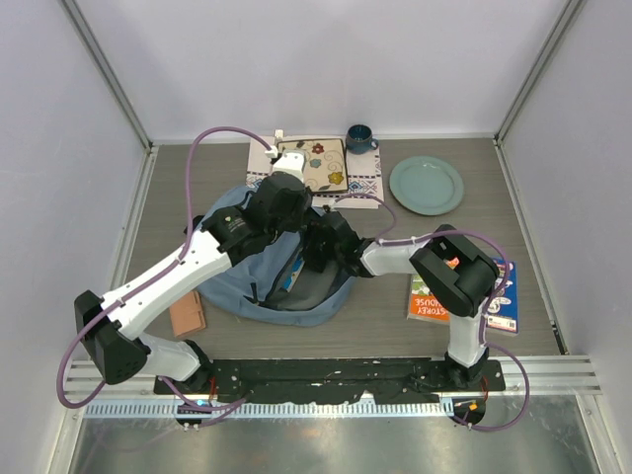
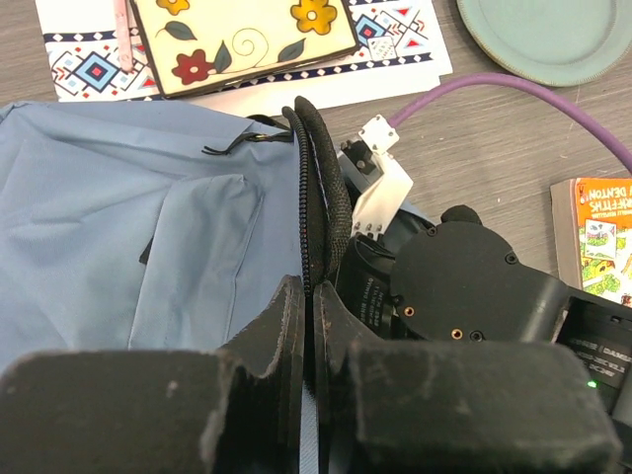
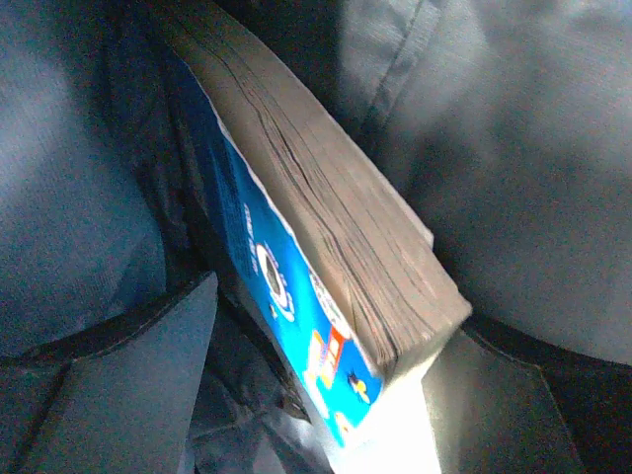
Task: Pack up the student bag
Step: Place the book in the student bag.
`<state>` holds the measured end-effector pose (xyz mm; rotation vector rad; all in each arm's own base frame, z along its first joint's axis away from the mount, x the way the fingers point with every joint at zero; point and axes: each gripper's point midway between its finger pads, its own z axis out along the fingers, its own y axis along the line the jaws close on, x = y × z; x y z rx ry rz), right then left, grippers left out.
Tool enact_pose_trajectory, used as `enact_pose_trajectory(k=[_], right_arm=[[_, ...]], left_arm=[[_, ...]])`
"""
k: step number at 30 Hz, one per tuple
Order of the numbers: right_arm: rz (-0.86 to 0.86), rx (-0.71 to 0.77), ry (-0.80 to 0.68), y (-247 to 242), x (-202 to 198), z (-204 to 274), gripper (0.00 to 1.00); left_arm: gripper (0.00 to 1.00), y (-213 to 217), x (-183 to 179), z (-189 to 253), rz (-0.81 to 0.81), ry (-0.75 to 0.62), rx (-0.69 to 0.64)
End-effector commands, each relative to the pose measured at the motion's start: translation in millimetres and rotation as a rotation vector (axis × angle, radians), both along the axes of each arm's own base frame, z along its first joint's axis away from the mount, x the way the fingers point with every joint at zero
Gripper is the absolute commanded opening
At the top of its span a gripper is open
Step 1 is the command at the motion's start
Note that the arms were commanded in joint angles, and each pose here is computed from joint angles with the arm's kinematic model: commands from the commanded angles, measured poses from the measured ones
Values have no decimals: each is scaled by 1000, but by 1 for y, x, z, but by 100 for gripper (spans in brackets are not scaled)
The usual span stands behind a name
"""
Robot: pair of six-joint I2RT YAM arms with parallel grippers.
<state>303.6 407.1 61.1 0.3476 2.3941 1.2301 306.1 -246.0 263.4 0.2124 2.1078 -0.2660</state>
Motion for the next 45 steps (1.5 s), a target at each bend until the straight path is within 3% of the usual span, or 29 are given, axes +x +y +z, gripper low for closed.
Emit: enact_pose_trajectory(k=[1, 10, 13, 16, 19, 23, 30, 36, 40, 45], right_arm=[[1, -214, 86, -36, -21, -35, 83], [-22, -332, 77, -58, -34, -27, 82], [0, -303, 93, -51, -36, -32, 67], [16, -257, 48, -36, -26, -26, 38], [22, -213, -13, -24, -15, -11, 21], [17, -79, -121, -4, 0, 26, 17], [24, -22, -151, 9, 8, 28, 21], [-50, -88, -111, -17, 8, 11, 42], [-80, -85, -127, -35, 12, 21, 65], [-69, -81, -221, -55, -1, 62, 77]], left_arm=[[7, 4, 6, 21, 29, -62, -60], [7, 4, 7, 20, 28, -61, -66], [7, 1, 6, 21, 17, -60, -76], [7, 1, 5, 22, 13, -60, -81], [7, 1, 3, 21, 3, -61, -84], [7, -2, 3, 20, -18, -62, -81], [5, -3, 6, 12, -30, -52, -68], [5, 11, 13, 1, 17, -29, -54], [5, 16, 18, -6, 33, -6, -61], [4, 22, 22, -13, 59, 23, -63]])
